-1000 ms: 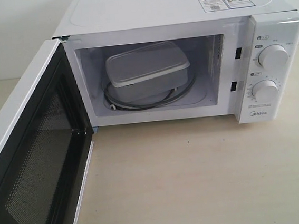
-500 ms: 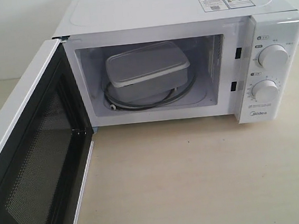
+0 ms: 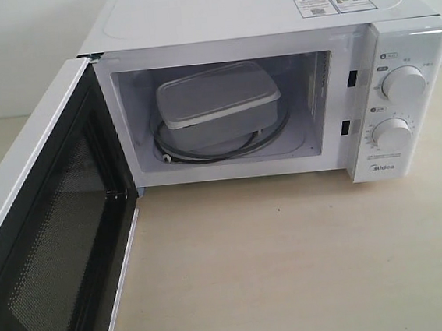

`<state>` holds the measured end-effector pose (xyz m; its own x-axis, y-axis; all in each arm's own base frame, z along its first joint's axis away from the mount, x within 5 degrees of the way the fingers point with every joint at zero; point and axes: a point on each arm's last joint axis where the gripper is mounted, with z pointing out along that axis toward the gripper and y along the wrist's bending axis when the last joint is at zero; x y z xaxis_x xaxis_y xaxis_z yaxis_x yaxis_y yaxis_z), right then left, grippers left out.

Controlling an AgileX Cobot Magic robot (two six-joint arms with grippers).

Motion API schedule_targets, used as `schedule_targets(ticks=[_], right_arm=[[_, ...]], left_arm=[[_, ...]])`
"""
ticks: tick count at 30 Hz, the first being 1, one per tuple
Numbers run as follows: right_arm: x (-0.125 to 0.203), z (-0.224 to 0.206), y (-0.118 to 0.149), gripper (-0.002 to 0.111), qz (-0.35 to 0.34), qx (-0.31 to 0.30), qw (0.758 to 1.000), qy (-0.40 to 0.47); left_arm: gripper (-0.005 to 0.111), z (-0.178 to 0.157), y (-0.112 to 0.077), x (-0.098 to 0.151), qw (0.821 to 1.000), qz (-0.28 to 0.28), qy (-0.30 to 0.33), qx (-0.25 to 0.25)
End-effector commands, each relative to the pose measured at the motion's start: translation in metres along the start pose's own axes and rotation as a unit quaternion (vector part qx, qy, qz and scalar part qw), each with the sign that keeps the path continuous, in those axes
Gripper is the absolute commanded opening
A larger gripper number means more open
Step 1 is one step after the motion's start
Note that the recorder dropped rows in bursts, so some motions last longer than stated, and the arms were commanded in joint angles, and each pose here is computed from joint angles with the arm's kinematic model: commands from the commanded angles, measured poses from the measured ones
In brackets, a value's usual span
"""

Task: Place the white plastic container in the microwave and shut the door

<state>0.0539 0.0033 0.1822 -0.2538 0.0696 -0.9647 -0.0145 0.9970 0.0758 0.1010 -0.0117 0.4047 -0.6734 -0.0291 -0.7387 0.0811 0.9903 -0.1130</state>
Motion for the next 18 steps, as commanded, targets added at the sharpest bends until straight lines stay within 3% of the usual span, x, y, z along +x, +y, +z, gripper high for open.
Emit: schedule_targets(ticks=[1,4,12,18], right_arm=[[-0.001,0.0,0.0,0.0,-0.002,0.001,1.0,-0.006],[-0.001,0.0,0.0,0.0,-0.002,0.001,1.0,-0.006],[-0.001,0.0,0.0,0.0,-0.002,0.001,1.0,-0.006],[-0.001,0.0,0.0,0.0,-0.002,0.001,1.0,-0.006]], left_arm=[[0.004,0.027,-0.005,-0.011,0.997,-0.002,0.068,0.046],[0.004,0.042,-0.008,-0.016,0.993,0.001,0.091,0.074],[0.004,0.079,-0.004,-0.023,0.985,-0.015,0.15,0.082],[0.004,0.103,-0.008,-0.027,0.975,-0.019,0.181,0.129]])
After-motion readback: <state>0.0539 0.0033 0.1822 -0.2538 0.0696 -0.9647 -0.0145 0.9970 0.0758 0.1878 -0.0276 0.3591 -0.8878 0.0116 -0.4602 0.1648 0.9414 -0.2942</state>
